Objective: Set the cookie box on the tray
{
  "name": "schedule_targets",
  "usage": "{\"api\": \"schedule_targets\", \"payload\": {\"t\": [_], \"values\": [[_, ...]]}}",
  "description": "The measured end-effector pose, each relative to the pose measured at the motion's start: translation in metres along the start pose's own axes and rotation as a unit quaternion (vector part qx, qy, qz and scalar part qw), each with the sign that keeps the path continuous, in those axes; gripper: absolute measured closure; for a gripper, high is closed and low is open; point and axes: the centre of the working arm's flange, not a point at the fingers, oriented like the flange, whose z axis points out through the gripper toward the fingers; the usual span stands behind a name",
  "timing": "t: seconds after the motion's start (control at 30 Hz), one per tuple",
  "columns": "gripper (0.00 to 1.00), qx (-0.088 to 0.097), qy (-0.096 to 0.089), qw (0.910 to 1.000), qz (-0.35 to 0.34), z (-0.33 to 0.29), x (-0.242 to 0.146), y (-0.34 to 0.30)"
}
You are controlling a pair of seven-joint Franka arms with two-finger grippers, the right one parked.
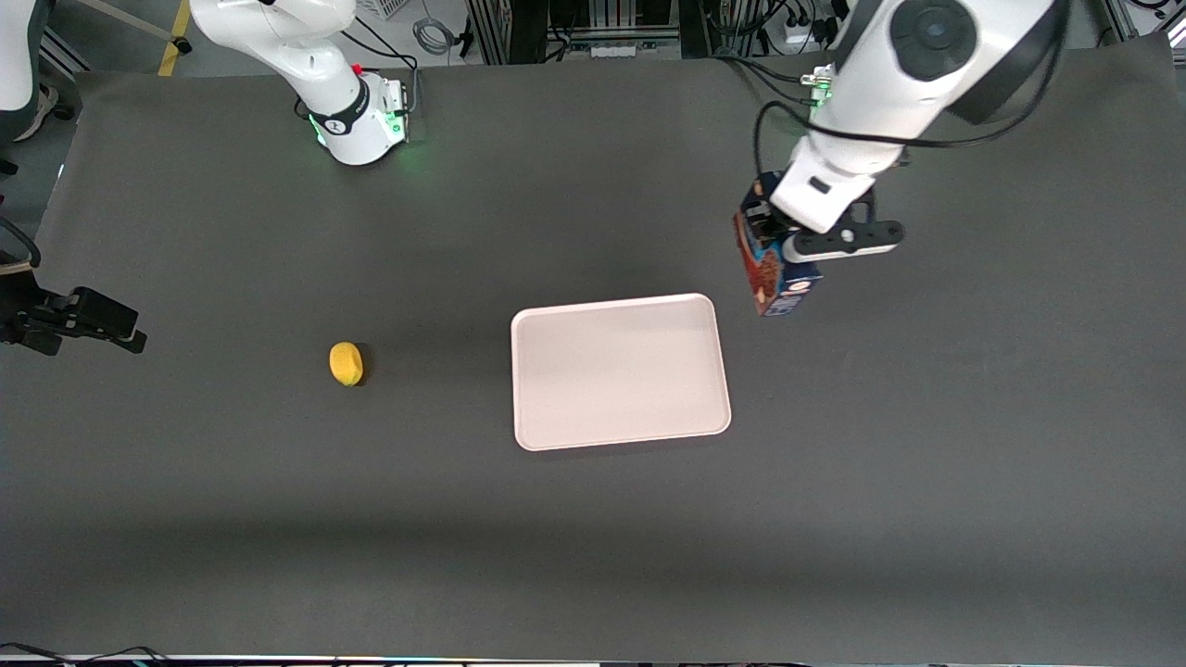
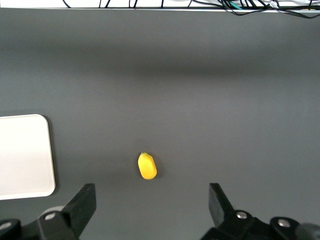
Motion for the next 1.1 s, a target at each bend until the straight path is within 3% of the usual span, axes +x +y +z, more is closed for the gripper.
{"api": "schedule_targets", "payload": {"t": [0.27,0.53,0.8,0.93,1.1], "values": [[0.75,-0.008,0.007,0.9989,-0.045,0.040,-0.011,0.046],[0.75,0.021,0.050,0.9972,-0.051,0.093,-0.011,0.076],[0.75,-0.001,0.069,0.9957,-0.061,0.137,0.009,0.085],[0.75,0.008,0.085,0.9945,-0.061,0.156,0.014,0.089],[0.75,0.021,0.092,0.9935,-0.063,0.177,0.017,0.092]]}}
